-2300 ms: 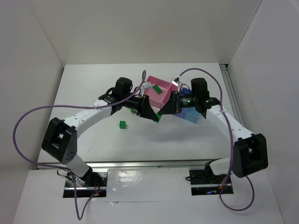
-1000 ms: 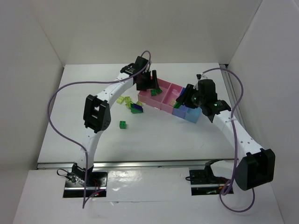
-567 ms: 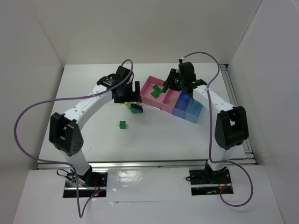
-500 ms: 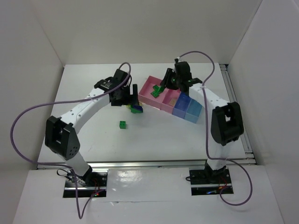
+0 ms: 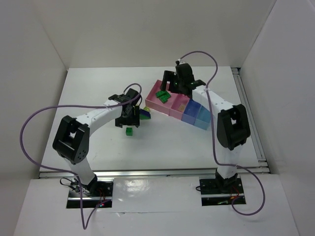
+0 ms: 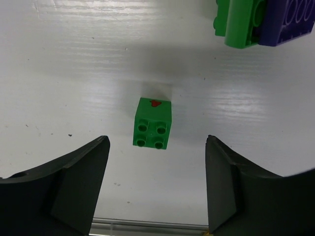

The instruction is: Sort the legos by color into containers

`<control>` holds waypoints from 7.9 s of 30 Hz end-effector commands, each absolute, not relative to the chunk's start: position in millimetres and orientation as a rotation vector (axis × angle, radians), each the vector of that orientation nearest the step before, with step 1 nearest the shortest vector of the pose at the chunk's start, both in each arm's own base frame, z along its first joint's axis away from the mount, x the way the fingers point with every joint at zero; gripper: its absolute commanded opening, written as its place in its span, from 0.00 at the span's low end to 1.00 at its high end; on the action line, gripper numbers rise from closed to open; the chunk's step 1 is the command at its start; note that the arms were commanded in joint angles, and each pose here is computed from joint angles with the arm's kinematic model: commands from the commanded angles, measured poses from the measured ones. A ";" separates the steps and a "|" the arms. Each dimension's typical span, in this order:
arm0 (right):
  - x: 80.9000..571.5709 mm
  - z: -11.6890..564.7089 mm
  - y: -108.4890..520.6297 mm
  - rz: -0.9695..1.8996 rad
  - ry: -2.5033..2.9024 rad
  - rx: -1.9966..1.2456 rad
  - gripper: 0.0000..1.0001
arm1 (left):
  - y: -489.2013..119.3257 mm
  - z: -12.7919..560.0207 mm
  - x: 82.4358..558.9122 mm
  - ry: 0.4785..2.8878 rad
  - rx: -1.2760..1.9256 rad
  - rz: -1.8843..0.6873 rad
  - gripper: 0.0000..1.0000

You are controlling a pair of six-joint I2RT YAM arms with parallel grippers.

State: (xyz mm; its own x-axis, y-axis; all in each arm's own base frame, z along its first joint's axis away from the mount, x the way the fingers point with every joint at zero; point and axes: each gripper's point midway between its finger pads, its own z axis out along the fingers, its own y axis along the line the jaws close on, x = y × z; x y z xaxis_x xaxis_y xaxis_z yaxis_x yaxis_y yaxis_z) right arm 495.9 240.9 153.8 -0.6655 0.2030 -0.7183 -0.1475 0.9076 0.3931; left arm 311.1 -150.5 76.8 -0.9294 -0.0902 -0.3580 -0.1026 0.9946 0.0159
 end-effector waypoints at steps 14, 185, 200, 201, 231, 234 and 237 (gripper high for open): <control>433.4 218.1 188.4 0.454 2.114 0.095 0.84 | -145.6 38.7 315.5 2.809 -0.168 0.128 0.62; 392.0 218.6 112.7 0.267 2.201 0.276 0.74 | -153.9 189.3 445.3 2.426 -0.022 -0.261 0.00; 318.6 231.6 5.9 -0.053 2.004 0.741 0.89 | -425.1 230.3 442.9 2.282 0.364 -0.995 0.00; 316.0 237.9 5.2 -0.041 1.985 0.742 0.89 | -426.5 219.5 444.5 2.301 0.362 -0.989 0.00; 321.6 236.0 74.8 0.316 2.104 0.316 0.83 | -324.0 223.6 428.0 2.336 0.160 -0.634 0.69; 326.2 220.0 91.2 0.348 2.172 0.273 0.79 | -258.4 183.4 426.8 2.422 -0.071 -0.444 0.71; 335.2 224.3 119.6 0.370 2.177 0.197 0.77 | -210.3 159.5 428.8 2.477 -0.213 -0.443 0.72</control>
